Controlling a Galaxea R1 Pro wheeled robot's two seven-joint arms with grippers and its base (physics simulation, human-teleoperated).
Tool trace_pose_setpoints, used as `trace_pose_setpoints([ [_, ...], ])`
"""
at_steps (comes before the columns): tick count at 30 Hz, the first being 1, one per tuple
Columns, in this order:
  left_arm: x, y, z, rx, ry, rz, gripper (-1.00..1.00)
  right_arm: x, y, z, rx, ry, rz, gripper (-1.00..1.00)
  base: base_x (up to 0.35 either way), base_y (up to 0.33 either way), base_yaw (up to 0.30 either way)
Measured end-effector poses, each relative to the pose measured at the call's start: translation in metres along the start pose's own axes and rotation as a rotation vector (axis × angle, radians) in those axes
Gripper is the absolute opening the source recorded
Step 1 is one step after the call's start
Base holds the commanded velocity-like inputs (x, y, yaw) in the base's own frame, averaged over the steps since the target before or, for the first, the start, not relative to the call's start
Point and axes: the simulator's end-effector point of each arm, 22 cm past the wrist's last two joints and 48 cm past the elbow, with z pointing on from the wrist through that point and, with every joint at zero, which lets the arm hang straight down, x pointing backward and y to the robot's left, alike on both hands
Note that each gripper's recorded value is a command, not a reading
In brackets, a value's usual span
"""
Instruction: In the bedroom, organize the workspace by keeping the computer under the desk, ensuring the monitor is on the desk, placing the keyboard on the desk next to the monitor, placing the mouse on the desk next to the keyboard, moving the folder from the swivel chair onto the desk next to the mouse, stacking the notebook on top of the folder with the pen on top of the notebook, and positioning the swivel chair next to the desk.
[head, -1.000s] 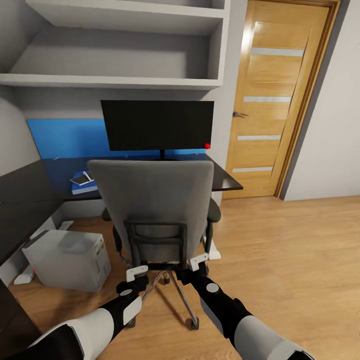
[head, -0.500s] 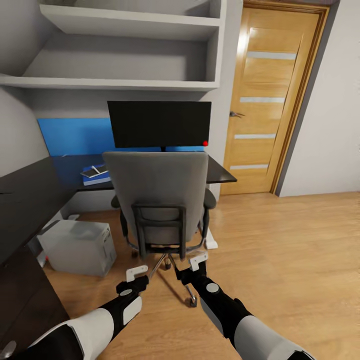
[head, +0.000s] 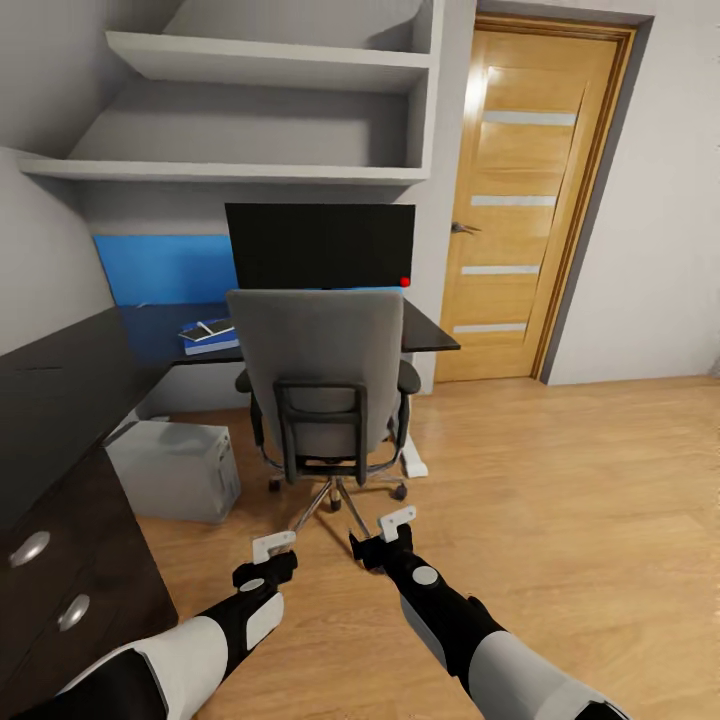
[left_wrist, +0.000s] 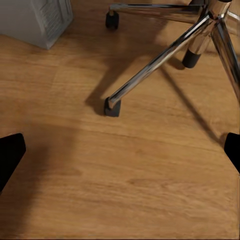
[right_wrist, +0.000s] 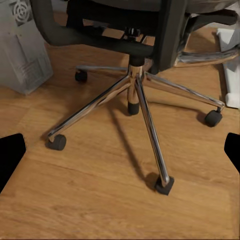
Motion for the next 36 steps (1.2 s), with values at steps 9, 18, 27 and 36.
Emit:
trace_pose_setpoints([
  [9, -0.016, -0.002, -0.008, 0.001, 0.0, -0.001, 1.0, -0.018, -0.002, -0.004, 0.002, -0.001, 0.004, 1.0, -0.336, -0.114, 0.0],
  [18, -0.035, -0.004, -0.016, 0.001, 0.0, -0.001, 1.0, -0.038, -0.004, -0.008, 0.003, -0.001, 0.004, 1.0, -0.325, -0.104, 0.0],
  [27, -0.053, -0.005, -0.026, -0.004, -0.001, -0.003, 1.0, -0.058, -0.008, -0.013, 0.015, -0.002, 0.006, 1.0, -0.081, -0.017, 0.0],
  [36, -0.069, -0.006, -0.035, -0.01, 0.003, -0.012, 1.0, -0.077, -0.012, -0.017, 0.026, -0.003, 0.007, 1.0, -0.006, -0.001, 0.0],
])
